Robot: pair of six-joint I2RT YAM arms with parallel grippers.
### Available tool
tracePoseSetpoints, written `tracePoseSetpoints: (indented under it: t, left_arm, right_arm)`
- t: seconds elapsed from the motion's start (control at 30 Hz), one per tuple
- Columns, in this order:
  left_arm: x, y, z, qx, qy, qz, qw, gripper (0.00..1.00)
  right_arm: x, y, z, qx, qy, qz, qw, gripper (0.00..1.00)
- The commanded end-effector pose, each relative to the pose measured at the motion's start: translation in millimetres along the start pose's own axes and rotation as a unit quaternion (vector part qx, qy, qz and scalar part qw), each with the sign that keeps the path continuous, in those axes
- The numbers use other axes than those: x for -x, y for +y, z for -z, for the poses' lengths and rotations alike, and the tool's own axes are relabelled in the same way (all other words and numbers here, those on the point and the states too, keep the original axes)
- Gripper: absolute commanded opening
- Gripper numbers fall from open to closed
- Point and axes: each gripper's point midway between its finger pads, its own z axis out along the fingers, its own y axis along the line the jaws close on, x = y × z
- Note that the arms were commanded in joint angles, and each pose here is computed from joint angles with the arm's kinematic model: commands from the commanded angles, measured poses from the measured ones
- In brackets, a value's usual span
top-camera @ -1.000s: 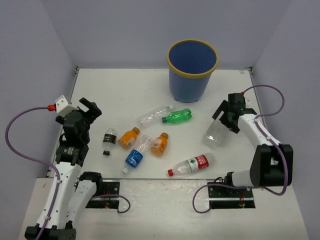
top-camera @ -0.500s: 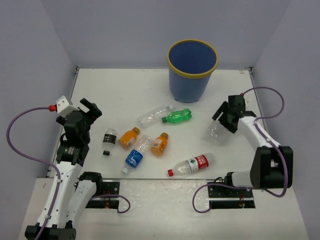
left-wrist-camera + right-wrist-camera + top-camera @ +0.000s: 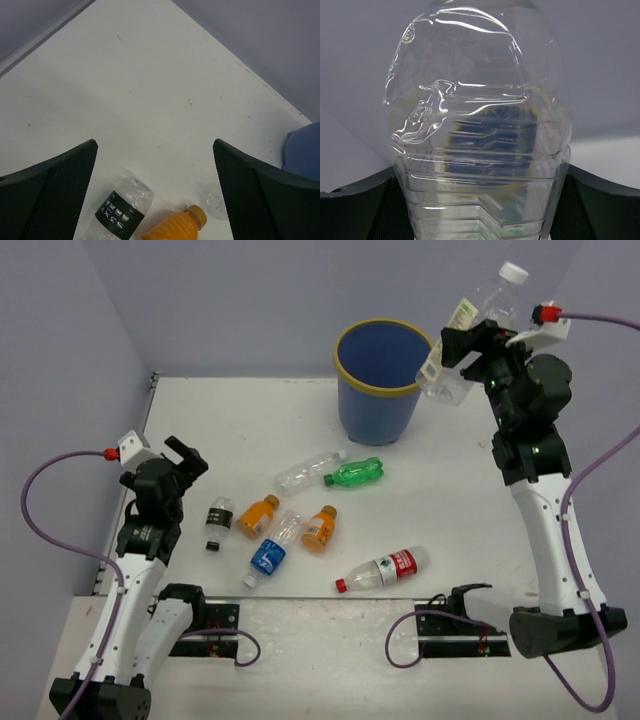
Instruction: Put the plastic bottles in the bin
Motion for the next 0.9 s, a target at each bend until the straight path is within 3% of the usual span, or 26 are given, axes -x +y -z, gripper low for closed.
tracePoseSetpoints:
  t: [0.0, 0.1, 0.2, 0.43, 0.47, 0.7, 0.87]
  left_arm:
    - [-23.4, 9.8, -4.0, 0.022, 0.039, 0.018, 0.999, 1.0]
    - [-42.4, 9.0, -6.0, 0.013, 0.075, 0.01, 0.997, 1.0]
    - [-63.5, 6.7, -5.4, -0.004, 0.117, -0.001, 0.993, 1.0]
    - [-94.8, 24.3, -6.2, 0.02, 0.155, -0.008, 0.988, 1.0]
    - [-99.1, 26.2, -6.0, 0.023, 0.162, -0.01, 0.986, 1.0]
    - [-131.7, 41.6, -10.9, 0.051, 0.213, -0.024, 0.975, 1.0]
    - [-154.5, 46.5, -13.8, 0.052, 0.244, -0.029, 0.968, 1.0]
  right_arm:
    - [12.5, 35.7, -60.3, 0.073, -0.039, 0.088, 0.993, 0.4]
    - [4.4, 42.5, -108.0, 0.087, -0.053, 0.102, 0.99, 0.4]
    - [-4.6, 56.8, -138.5, 0.107, -0.045, 0.108, 0.987, 0.47]
    - [-41.6, 48.1, -166.6, 0.079, -0.021, 0.12, 0.989, 0.86]
    - [-41.4, 47.0, -165.8, 0.075, -0.019, 0.117, 0.99, 0.97]
    - [-26.3, 49.4, -129.2, 0.067, 0.008, 0.101, 0.993, 0.99]
    - [-23.8, 52.5, -79.9, 0.075, 0.032, 0.066, 0.994, 0.99]
